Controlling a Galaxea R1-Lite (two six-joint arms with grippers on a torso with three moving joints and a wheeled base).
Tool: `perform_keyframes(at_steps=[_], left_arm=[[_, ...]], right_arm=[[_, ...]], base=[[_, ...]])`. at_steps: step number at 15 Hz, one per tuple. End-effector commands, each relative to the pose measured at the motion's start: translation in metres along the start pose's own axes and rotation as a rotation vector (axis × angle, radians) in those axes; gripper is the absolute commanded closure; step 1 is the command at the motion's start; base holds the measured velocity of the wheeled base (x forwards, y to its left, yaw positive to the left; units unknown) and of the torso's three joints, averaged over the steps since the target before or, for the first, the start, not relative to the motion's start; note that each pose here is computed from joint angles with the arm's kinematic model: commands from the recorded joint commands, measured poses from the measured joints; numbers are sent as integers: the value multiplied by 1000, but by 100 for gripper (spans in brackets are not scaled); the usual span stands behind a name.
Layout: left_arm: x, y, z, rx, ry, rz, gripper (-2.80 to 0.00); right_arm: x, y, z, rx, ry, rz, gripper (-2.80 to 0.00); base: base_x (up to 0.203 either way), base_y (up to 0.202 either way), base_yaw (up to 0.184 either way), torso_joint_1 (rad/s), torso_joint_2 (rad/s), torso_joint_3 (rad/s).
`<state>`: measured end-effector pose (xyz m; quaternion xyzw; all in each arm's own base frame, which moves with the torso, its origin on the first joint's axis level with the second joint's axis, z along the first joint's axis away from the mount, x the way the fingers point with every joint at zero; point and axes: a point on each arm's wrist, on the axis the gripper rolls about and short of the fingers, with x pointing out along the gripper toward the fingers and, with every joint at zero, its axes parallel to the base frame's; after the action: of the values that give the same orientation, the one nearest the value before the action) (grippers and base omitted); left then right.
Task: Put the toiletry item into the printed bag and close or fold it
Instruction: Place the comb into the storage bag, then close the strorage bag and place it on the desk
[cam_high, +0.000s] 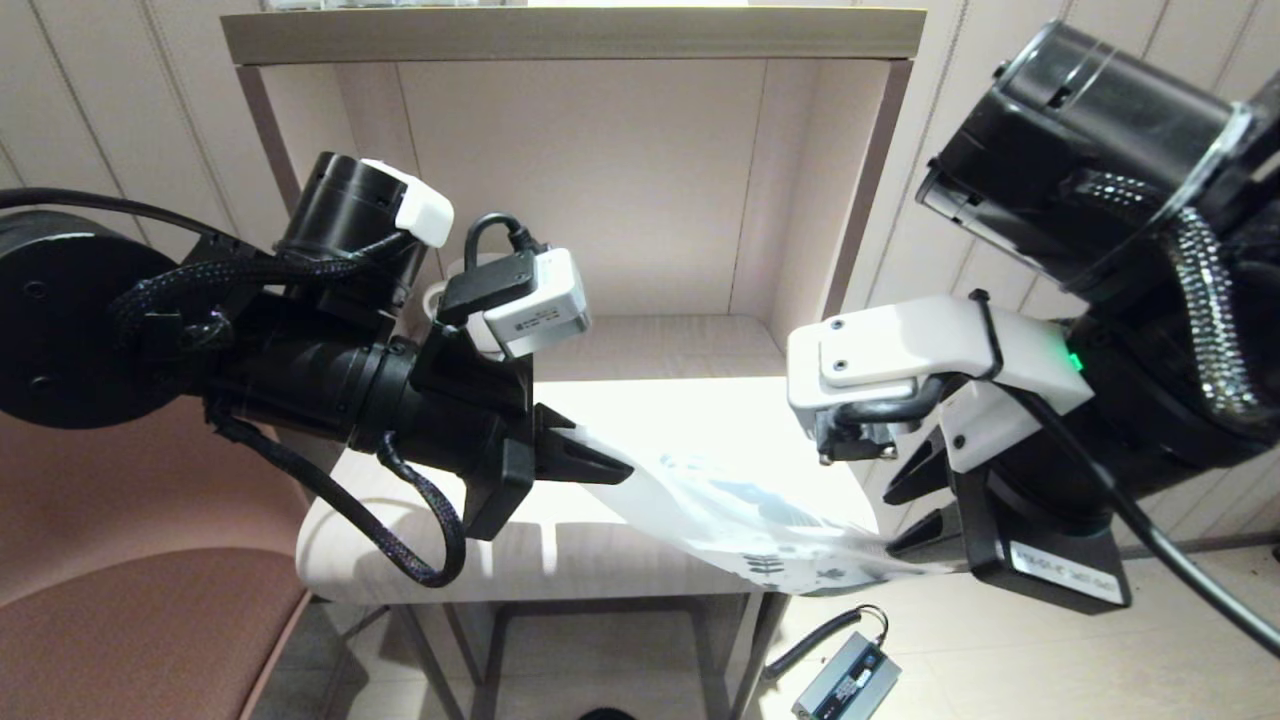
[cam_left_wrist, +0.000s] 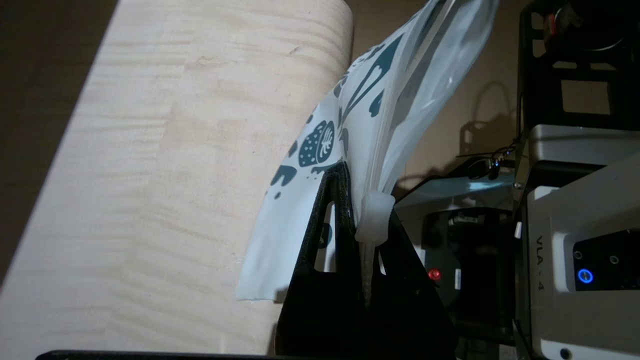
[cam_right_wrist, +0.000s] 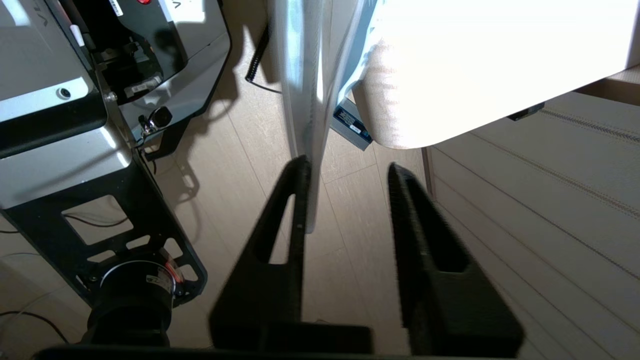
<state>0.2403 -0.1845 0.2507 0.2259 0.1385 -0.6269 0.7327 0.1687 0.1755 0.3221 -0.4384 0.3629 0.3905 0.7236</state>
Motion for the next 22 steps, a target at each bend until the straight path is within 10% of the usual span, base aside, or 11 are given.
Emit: perform_keyframes(at_steps=[1,13,18,22], left_arm=[[1,0,-1,-3,0,-6,0],[7,10,-5,-100,-22,-49,0],[-12,32,-1,-289,-110,-60,0],[-21,42,-5,-407,-139,-24,0]], right_arm=[[1,1,0,-5,6,3,-280],[-22,-10,0,73,-168,-110,-280],[-42,-22,-1,304,-346,-178,-280],[-49,-18,-4,480,-434,-28,-280]], base=[[0,0,0,0,0,0],[0,0,0,0,0,0],[0,0,0,0,0,0],[0,0,0,0,0,0]])
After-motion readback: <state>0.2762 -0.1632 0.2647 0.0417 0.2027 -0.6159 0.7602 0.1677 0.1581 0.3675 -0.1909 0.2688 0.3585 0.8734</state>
